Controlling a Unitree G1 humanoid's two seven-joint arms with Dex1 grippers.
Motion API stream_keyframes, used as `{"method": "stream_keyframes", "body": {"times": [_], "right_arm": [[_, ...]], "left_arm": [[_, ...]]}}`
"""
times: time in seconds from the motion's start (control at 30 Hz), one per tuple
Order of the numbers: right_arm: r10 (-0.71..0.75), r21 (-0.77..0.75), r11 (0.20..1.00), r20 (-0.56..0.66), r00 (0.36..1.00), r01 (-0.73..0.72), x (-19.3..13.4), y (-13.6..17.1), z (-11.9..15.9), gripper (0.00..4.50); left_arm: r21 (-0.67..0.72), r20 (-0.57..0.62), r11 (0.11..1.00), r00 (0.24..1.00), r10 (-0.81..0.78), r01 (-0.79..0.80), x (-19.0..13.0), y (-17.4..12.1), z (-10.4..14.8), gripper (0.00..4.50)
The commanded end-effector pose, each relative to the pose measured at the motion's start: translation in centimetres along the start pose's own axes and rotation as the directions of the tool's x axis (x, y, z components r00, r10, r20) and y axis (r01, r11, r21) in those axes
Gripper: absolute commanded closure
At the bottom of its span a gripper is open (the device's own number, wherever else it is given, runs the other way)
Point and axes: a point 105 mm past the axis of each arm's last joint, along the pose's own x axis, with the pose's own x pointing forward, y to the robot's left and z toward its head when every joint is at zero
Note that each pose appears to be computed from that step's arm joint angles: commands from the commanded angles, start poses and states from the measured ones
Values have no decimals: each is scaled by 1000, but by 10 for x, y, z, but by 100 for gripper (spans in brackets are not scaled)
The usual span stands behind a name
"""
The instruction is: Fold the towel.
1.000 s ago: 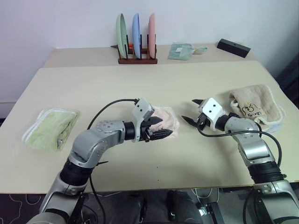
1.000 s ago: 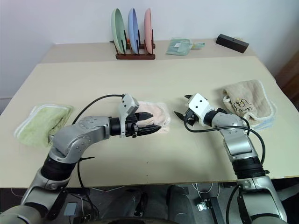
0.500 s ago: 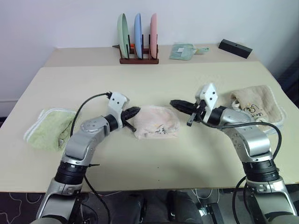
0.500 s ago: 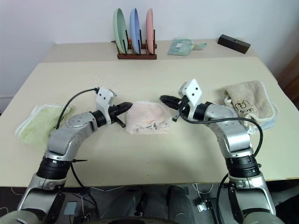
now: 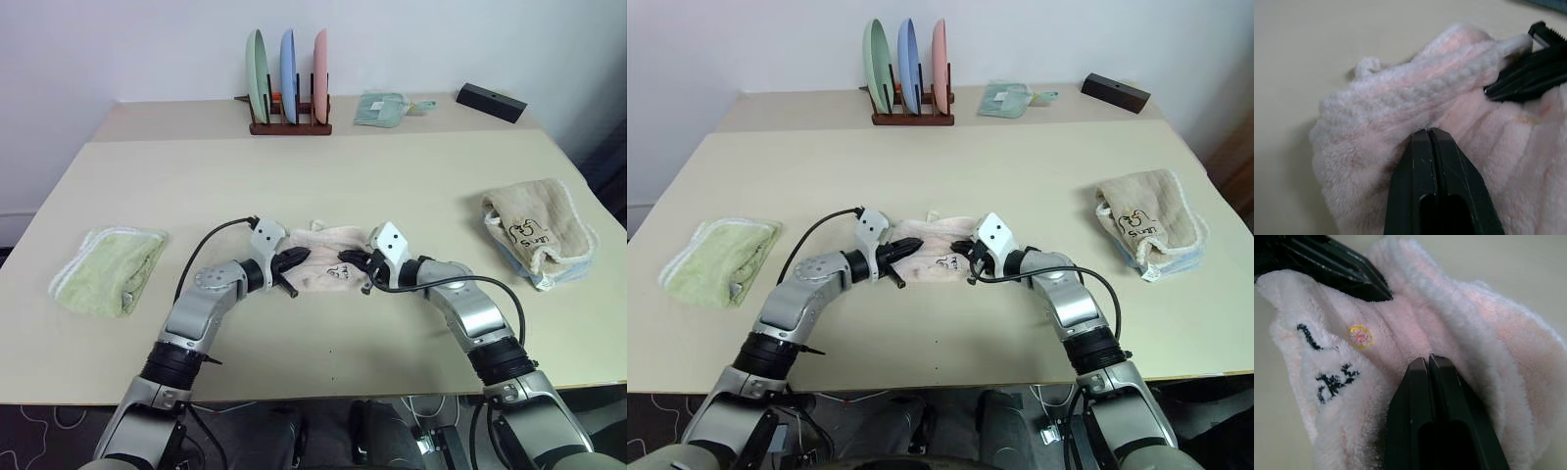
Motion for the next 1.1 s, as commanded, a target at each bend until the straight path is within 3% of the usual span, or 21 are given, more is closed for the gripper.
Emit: {"method": "stream_keyframes", "body": {"times": [0.03, 0.27, 0.3, 0.37, 0.43, 0.53, 0.6, 0.63, 0.77, 0.87, 1.1], "right_arm": [[-33, 17, 999, -21, 999, 33, -4, -3, -11, 443], [-37, -50, 998, 93, 995, 42, -21, -13, 29, 443], [-33, -53, 998, 104, 994, 39, -25, -14, 35, 420], [-23, -64, 997, 113, 993, 30, -36, -17, 47, 357], [-3, -79, 997, 115, 993, 12, -44, -17, 55, 260], [39, -108, 994, 107, 993, -27, -55, -13, 66, 111], [48, -146, 989, 99, 994, -34, -59, -12, 72, 4], [48, -158, 987, 96, 994, -32, -59, -12, 75, 0], [61, -281, 959, 84, 995, -35, -55, -7, 80, 0], [81, -306, 950, 76, 994, -54, -53, -3, 79, 0], [106, -328, 941, 65, 992, -79, -53, 3, 74, 0]], "left_arm": [[-51, 7, 999, 1000, 16, -15, -2, 0, -8, 450], [-138, 215, 990, 975, 62, -32, -21, 7, 37, 450], [-142, 235, 989, 969, 69, -36, -26, 8, 44, 450], [-162, 269, 986, 959, 86, -43, -40, 13, 55, 450], [-189, 286, 981, 953, 95, -41, -51, 15, 62, 450], [-288, 253, 955, 957, 143, -66, -70, 27, 59, 369], [-322, 190, 945, 973, 130, -63, -80, 26, 48, 266], [-327, 177, 943, 976, 125, -61, -83, 25, 46, 217], [-599, 106, 792, 970, 220, -114, -85, 39, 23, 20], [-649, 92, 757, 979, 180, -78, -82, 31, 21, 20], [-758, 0, 652, 1000, -18, 12, -32, -15, 6, 20]]}}
